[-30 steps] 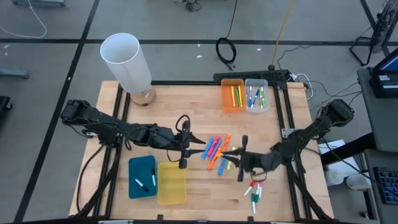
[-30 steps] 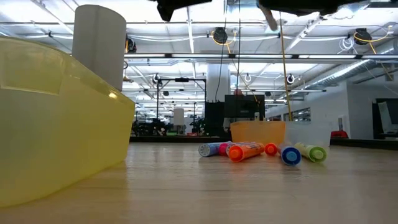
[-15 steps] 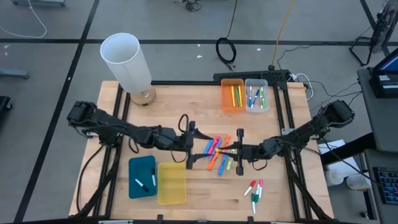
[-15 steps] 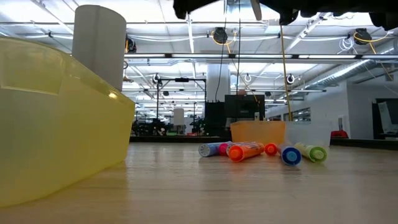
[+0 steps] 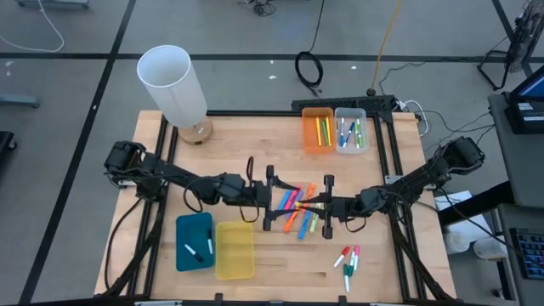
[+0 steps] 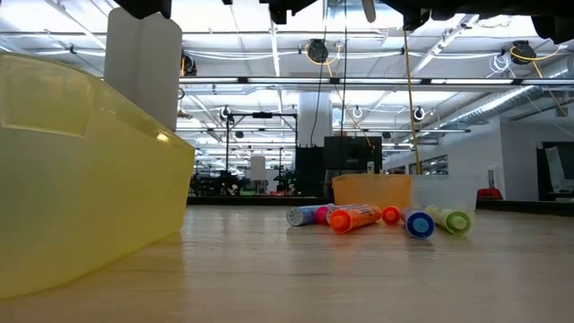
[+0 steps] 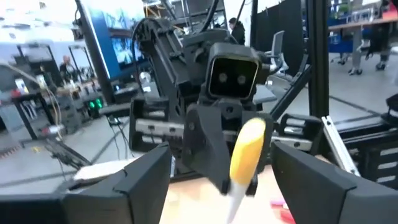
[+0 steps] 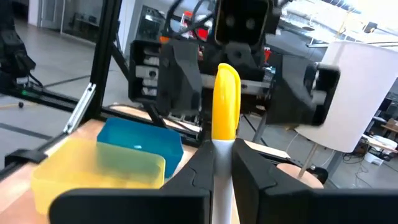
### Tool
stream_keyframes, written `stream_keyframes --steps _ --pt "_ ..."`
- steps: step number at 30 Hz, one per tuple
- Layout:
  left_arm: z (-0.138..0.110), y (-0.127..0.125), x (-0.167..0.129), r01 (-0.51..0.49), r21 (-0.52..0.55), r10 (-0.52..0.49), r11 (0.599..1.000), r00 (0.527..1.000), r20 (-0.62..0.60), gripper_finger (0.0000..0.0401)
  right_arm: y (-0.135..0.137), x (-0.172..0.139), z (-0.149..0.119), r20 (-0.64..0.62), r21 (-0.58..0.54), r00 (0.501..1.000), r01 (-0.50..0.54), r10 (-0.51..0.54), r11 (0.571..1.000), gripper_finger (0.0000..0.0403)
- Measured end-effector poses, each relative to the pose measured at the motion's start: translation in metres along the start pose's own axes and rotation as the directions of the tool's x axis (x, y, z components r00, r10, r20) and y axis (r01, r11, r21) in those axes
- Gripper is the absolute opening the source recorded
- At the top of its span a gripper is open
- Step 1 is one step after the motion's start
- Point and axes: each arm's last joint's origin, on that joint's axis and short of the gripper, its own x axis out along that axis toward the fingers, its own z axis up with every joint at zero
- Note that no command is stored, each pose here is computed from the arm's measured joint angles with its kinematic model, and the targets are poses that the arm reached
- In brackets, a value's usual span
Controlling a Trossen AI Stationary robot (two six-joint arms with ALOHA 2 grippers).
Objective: Pick & Place Markers
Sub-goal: Put the white and yellow highlighter pen into the blue bin
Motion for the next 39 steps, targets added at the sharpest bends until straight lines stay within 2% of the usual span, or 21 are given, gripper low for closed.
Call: stream_keyframes --steps 4,9,16,20,24,29,33,35,39 --pt "-0.002 0.004 0.001 -0.002 -0.051 0.002 0.999 1.000 -0.005 0.0260 -0.001 0.000 0.003 0.036 0.014 0.999 -0.019 0.018 1.000 0.0020" --pt "-0.002 0.005 0.001 0.059 -0.021 -0.058 0.998 0.998 0.008 0.0253 -0.005 0.002 0.002 0.044 0.014 0.999 -0.021 0.021 1.000 0.0020" --pt "-0.002 0.013 0.002 0.040 -0.020 -0.039 0.999 0.999 0.011 0.0252 -0.015 0.007 -0.001 0.054 0.034 0.998 -0.043 0.041 0.998 0.0020" --pt "-0.003 0.014 0.002 0.035 -0.016 -0.035 0.999 0.999 0.011 0.0237 -0.015 0.007 -0.001 0.054 0.037 0.998 -0.042 0.040 0.998 0.0020" --pt "-0.002 0.013 0.002 0.060 -0.005 -0.060 0.998 0.998 0.016 0.0197 -0.015 0.007 -0.001 0.054 0.037 0.998 -0.042 0.040 0.998 0.0020" --pt "-0.003 0.015 0.002 0.117 -0.004 -0.116 0.993 0.993 0.028 0.0117 -0.016 0.007 -0.001 0.052 0.036 0.998 -0.036 0.034 0.999 0.0020" --pt "-0.004 0.020 0.002 0.121 -0.028 -0.120 0.992 0.992 0.029 0.0059 -0.017 0.008 -0.002 0.051 0.040 0.998 -0.031 0.029 0.999 0.0020" --pt "-0.004 0.022 0.002 0.121 -0.030 -0.121 0.992 0.992 0.028 0.0046 -0.018 0.008 -0.002 0.048 0.047 0.998 -0.030 0.028 0.998 0.0020" --pt "-0.005 0.024 0.002 0.135 -0.031 -0.134 0.990 0.991 0.030 0.0045 -0.017 0.008 -0.002 0.045 0.057 0.999 -0.033 0.030 0.998 0.0019"
